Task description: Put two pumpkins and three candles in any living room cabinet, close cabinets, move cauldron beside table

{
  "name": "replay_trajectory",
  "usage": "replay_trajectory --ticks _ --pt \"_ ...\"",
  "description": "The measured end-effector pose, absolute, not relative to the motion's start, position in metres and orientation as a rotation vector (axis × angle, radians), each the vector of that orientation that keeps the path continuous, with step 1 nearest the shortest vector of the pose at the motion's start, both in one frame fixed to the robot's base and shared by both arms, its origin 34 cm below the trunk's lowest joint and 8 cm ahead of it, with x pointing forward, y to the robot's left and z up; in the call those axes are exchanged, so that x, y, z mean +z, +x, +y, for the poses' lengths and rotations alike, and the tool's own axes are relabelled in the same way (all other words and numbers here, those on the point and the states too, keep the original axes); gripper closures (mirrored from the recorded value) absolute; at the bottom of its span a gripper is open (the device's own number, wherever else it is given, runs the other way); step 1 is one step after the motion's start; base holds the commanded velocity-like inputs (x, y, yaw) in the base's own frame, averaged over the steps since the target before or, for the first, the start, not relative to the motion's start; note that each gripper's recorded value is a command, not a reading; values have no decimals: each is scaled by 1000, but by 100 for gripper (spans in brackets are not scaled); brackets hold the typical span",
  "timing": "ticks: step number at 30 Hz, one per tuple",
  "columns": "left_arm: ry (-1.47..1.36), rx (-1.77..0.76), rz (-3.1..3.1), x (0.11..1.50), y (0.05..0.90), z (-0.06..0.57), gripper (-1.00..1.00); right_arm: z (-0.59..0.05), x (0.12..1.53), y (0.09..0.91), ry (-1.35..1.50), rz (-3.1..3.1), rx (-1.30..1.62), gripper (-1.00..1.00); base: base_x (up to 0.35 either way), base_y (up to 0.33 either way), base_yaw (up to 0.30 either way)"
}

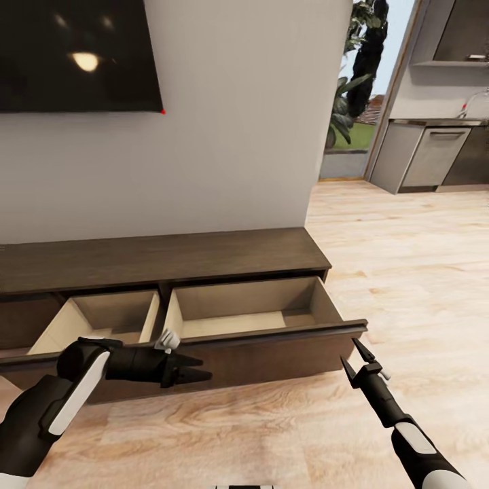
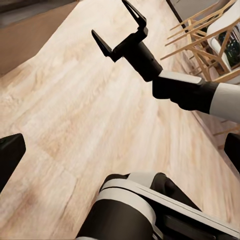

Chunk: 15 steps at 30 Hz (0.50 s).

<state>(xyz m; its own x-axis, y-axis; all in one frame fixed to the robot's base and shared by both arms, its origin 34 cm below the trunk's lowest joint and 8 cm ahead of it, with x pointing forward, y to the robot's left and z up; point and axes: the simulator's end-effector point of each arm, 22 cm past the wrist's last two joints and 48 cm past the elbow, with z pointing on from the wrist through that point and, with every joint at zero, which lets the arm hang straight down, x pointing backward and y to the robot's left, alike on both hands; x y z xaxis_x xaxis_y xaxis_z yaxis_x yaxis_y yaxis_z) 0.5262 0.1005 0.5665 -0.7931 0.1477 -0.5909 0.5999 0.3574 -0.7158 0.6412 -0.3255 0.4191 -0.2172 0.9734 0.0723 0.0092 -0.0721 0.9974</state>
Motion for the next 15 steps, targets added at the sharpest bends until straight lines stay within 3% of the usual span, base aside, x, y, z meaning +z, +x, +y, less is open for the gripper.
replay_trajectory --ticks 15 --pt "680 -1352 2173 589 525 102 -100 -345 417 599 1151 1372 1390 -100 0 0 0"
